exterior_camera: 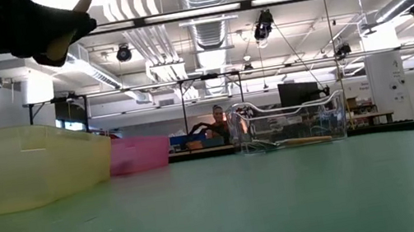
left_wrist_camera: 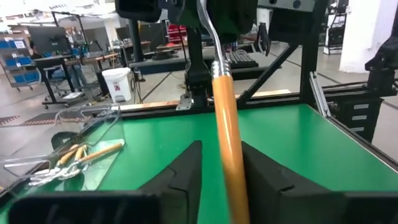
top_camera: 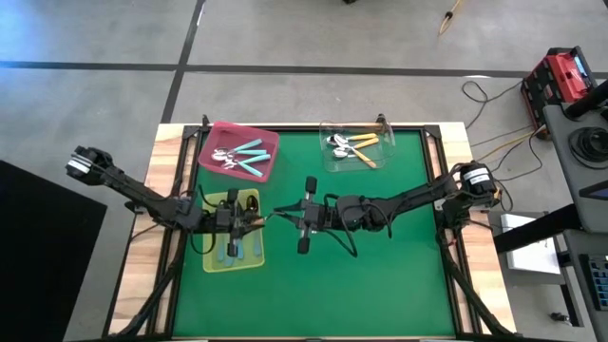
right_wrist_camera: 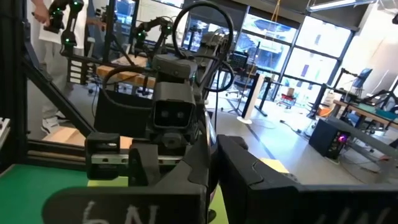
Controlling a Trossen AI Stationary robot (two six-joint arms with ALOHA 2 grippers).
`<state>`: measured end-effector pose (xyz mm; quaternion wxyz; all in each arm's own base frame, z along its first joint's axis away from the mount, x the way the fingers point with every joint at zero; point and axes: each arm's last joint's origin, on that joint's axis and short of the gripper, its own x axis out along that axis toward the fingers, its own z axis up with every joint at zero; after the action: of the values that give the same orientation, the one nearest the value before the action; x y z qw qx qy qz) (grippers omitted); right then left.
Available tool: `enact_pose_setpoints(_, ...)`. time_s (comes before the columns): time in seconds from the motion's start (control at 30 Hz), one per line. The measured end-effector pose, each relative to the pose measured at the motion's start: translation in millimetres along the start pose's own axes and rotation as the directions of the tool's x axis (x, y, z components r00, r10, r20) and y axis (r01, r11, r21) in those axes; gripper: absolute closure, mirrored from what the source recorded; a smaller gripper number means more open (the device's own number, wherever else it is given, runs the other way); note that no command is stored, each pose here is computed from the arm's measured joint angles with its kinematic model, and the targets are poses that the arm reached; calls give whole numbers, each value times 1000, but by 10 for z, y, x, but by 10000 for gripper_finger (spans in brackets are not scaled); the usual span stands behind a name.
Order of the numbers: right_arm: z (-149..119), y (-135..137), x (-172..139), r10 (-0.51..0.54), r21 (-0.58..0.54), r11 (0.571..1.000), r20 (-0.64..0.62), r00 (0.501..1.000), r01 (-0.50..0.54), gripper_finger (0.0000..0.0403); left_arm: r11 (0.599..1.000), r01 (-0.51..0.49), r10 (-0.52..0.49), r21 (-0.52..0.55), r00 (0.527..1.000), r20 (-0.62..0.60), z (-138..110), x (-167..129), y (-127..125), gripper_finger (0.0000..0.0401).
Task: Sort silverware by color (type)
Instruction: Put the yellow spoon into the transparent bin
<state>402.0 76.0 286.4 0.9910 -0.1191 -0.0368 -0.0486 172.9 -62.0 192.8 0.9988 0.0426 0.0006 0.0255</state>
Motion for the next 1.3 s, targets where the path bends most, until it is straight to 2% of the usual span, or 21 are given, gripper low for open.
enact_pose_setpoints(0.17,5,-11,-20,-24,-5,1000,-38,999,24,393,1000,-15,15,14,1000,11,19,-7,10,276)
enact_pose_setpoints(0.3,71,-123,-93,-82,31,996,-118,990,86,393,995,-90,88,34,995,47,92,-47,57,238)
enact_pose_setpoints(0.4,125,-286,-180,-151,54,985,-208,966,166,394,985,-159,153,69,984,87,176,-102,108,214)
enact_pose_setpoints(0.53,178,-568,-318,-275,60,949,-321,906,309,394,959,-260,244,111,960,136,289,-190,184,193)
enact_pose_setpoints(0.63,211,-856,-425,-419,28,887,-375,827,462,394,941,-321,302,108,940,161,352,-249,232,188)
enact_pose_setpoints(0.77,194,-1322,-557,-613,-17,743,-418,670,669,394,935,-341,322,94,930,177,390,-291,259,187)
enact_pose_setpoints(0.87,139,-1706,-667,-686,-9,644,-451,572,765,394,932,-350,331,94,927,174,391,-296,264,187)
enact_pose_setpoints(1.0,-29,-2151,-836,-727,-27,530,-530,437,847,394,923,-375,358,89,920,162,382,-293,269,187)
enact_pose_setpoints(1.1,-188,-2351,-948,-710,-28,478,-601,367,878,394,925,-372,357,79,921,158,376,-288,265,187)
enact_pose_setpoints(1.2,-368,-2428,-1017,-675,-21,471,-652,345,882,394,925,-371,356,78,921,156,370,-282,262,187)
enact_pose_setpoints(1.3,-490,-2421,-1043,-668,-8,466,-660,345,885,394,927,-369,356,64,922,154,367,-278,260,187)
